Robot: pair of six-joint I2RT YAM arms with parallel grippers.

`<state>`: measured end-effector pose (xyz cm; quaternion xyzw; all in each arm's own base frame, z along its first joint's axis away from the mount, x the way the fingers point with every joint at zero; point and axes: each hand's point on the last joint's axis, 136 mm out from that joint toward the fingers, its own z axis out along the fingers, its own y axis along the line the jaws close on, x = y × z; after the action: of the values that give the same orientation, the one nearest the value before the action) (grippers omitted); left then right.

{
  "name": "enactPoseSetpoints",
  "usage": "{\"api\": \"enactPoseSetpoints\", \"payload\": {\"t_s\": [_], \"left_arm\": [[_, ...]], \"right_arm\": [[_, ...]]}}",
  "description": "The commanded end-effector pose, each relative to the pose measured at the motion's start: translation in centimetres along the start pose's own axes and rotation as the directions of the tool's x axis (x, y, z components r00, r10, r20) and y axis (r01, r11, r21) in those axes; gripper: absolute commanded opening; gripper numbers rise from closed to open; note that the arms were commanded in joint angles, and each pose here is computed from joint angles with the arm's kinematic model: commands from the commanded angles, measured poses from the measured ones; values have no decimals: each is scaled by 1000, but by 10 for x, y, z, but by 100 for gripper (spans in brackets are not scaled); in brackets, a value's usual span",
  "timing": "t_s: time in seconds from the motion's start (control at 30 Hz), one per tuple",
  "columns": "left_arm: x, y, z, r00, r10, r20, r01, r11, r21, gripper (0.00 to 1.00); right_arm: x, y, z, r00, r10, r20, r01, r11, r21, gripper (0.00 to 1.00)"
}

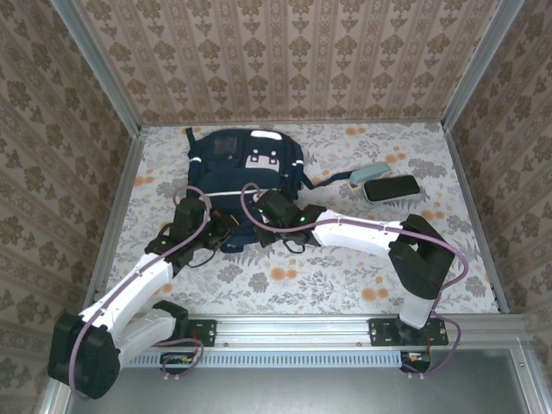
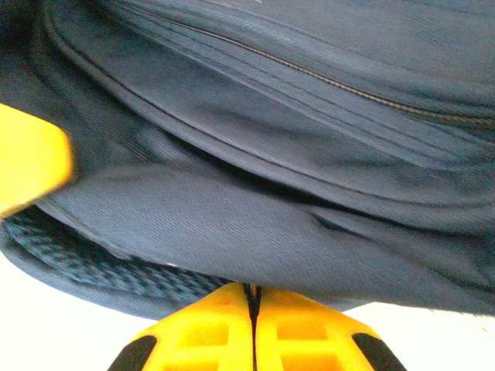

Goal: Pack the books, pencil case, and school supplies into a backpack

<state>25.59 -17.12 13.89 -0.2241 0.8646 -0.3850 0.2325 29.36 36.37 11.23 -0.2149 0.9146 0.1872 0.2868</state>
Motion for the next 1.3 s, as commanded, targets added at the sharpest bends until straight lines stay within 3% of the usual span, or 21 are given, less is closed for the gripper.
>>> {"api": "enactPoseSetpoints", "payload": {"t_s": [0.0,0.23,0.57,0.9,1.1,1.13,1.2,1.27], "left_arm": [[-15,-8,-12,996,50,75,-52,998,20,0],[-13,9,-14,997,27,73,-26,1000,-12,0],[2,34,-29,999,41,29,-38,995,-90,0],[23,49,-37,999,21,-50,-26,995,-98,0],[27,43,-38,996,41,-73,-46,997,-62,0],[28,40,-40,996,53,-78,-57,997,-54,8],[27,35,-44,993,82,-80,-86,995,-49,34],[26,30,-48,990,118,-83,-122,992,-45,47]], "right_arm": [[19,-41,-12,998,53,-33,-47,986,161,5],[39,-105,-8,981,184,-56,-159,939,304,4],[1,-165,21,966,257,-39,-230,915,332,3],[-18,-213,33,931,365,10,-336,845,417,3],[-10,-209,20,913,408,-4,-370,830,417,3],[-7,-205,16,914,407,-13,-368,840,399,3],[1,-196,7,914,405,-36,-367,859,358,3],[11,-187,-3,916,398,-61,-360,877,317,3]]}}
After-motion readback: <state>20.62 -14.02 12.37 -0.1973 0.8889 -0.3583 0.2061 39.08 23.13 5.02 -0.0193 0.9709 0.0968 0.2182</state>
